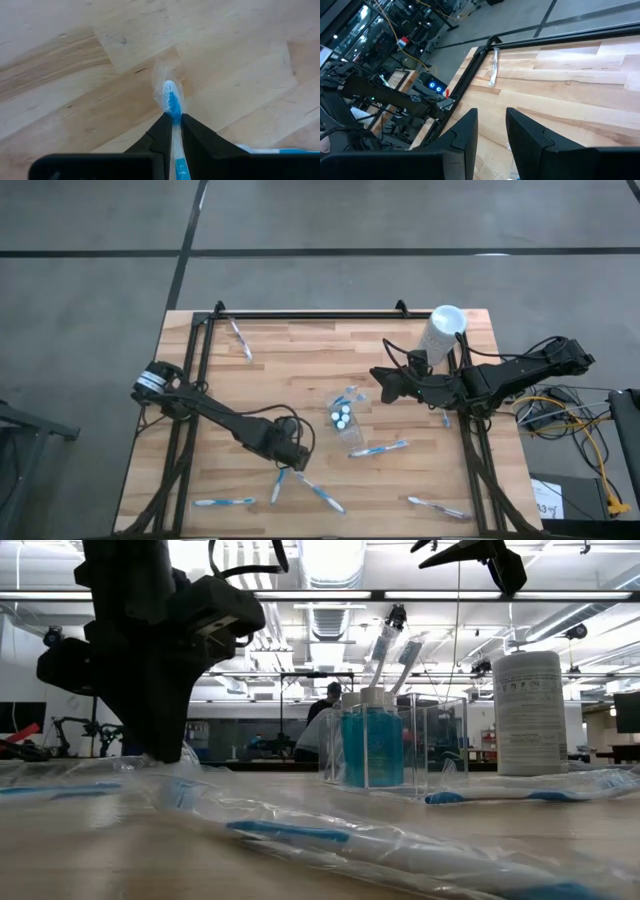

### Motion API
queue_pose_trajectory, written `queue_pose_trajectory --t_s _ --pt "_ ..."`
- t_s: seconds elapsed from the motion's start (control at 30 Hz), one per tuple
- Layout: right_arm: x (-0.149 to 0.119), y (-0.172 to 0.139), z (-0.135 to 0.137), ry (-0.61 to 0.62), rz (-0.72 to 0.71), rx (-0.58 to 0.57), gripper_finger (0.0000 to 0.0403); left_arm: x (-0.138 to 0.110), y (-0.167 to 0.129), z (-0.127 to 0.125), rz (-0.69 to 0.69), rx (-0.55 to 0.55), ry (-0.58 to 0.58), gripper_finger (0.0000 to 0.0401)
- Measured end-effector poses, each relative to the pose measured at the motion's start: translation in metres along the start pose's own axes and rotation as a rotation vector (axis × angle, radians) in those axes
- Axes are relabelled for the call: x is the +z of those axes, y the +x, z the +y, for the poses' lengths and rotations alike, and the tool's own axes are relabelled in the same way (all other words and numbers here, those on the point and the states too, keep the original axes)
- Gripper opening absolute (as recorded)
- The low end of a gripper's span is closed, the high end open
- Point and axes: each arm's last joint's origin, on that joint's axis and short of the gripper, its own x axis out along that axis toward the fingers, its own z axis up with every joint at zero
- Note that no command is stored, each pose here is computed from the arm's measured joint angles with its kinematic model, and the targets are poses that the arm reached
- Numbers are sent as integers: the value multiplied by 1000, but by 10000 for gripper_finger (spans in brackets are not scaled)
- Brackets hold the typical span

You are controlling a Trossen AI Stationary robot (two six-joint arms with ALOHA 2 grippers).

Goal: Pick & Place toothbrushing station
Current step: Put the blue toothbrush into the left section of the transparent organizer

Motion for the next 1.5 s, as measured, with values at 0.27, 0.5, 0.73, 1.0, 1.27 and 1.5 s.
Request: queue_pose_trajectory --t_s 0.27,0.5,0.73,1.0,1.27,1.5 --pt "0 0 0 1 0 0 98 2 -1 0 -7 1 -11 47" --pt "0 0 0 1 0 0 98 2 1 2 -8 8 -22 70" --pt "0 0 0 -1 0 0 98 1 5 6 -3 17 -66 110" --pt "0 0 0 -1 0 0 98 2 5 3 -4 -13 -58 140" --pt "0 0 0 -1 0 0 98 6 15 5 -7 20 -51 156" --pt "0 0 0 0 0 0 98 6 19 5 -4 22 -50 154"
